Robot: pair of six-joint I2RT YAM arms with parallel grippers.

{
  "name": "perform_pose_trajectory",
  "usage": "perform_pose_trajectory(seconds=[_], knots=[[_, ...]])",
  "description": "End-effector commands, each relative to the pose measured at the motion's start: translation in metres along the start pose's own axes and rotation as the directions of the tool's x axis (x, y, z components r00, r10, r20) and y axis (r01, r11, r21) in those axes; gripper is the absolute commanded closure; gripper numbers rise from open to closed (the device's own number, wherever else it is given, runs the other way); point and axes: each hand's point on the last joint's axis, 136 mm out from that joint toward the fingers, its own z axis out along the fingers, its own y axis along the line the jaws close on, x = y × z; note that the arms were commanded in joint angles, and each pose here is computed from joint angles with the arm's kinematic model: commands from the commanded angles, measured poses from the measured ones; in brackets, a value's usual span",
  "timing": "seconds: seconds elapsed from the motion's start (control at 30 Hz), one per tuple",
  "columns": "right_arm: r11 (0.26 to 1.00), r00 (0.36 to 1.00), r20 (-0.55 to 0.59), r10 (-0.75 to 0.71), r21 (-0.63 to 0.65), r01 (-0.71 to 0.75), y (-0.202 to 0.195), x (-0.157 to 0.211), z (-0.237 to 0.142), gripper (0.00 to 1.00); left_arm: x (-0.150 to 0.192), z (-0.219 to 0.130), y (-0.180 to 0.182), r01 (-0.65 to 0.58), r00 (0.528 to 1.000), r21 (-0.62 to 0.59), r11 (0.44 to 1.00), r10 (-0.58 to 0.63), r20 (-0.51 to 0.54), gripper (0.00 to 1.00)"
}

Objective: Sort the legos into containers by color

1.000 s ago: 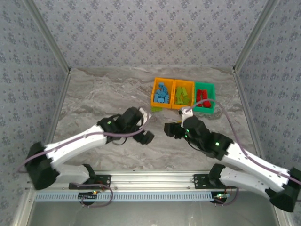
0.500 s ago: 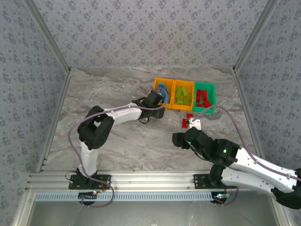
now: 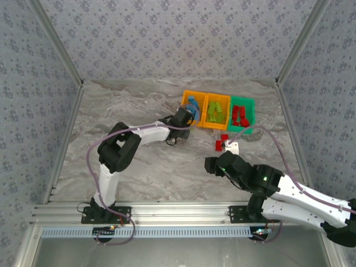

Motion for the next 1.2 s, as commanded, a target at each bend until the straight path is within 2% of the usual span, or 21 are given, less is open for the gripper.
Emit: perform_pose_trajectory(seconds=[0.0,0.3,0.57,0.63,0.67,0.77,0.83,0.97,1.03,1.17], knots=[[1.000,1.000,0.014,0.018,0.022,-0.018,-0.005,0.001,0.000,0.27,0.010,0.008,0.000,-0.002,1.000,0.013,1.000,0.002,-0.031,0.86],[1.000,1.000,0.008,0.025,0.018,-0.025,-0.005,0.003,0.000,0.25,0.057,-0.012,0.005,-0.027,0.989,0.026,0.999,0.031,-0.147,0.91],[1.000,1.000,0.005,0.025,0.012,-0.025,-0.004,0.006,0.000,0.25,0.088,-0.076,0.014,-0.077,0.986,0.049,0.996,0.083,-0.141,0.92],[1.000,1.000,0.008,0.024,0.012,-0.024,-0.004,0.005,0.000,0.24,0.090,-0.091,0.023,-0.080,0.990,0.029,0.996,0.083,-0.114,0.86],[1.000,1.000,0.011,0.024,0.009,-0.025,-0.003,0.005,0.000,0.24,0.089,-0.096,0.027,-0.081,0.992,0.018,0.997,0.083,-0.098,0.80],[1.000,0.999,0.019,0.026,0.001,-0.026,0.000,0.002,0.000,0.24,0.079,-0.109,0.032,-0.066,0.996,0.001,0.998,0.066,-0.052,0.50],[1.000,1.000,0.017,0.023,0.002,-0.023,0.000,0.003,0.000,0.24,0.074,-0.116,0.028,-0.037,0.999,0.008,0.999,0.037,-0.036,0.39],[0.999,1.000,0.003,0.022,0.026,-0.022,-0.006,0.008,0.000,0.24,0.071,-0.119,0.024,0.096,0.995,-0.090,0.991,-0.096,0.005,0.32],[0.999,1.000,0.002,0.024,0.034,-0.024,-0.008,0.009,0.000,0.23,0.075,-0.122,0.030,0.212,0.977,-0.219,0.952,-0.212,0.024,0.31],[0.999,1.000,0.002,0.021,0.032,-0.021,-0.008,0.011,0.001,0.23,0.084,-0.120,0.016,0.324,0.943,-0.318,0.891,-0.333,0.026,0.29]])
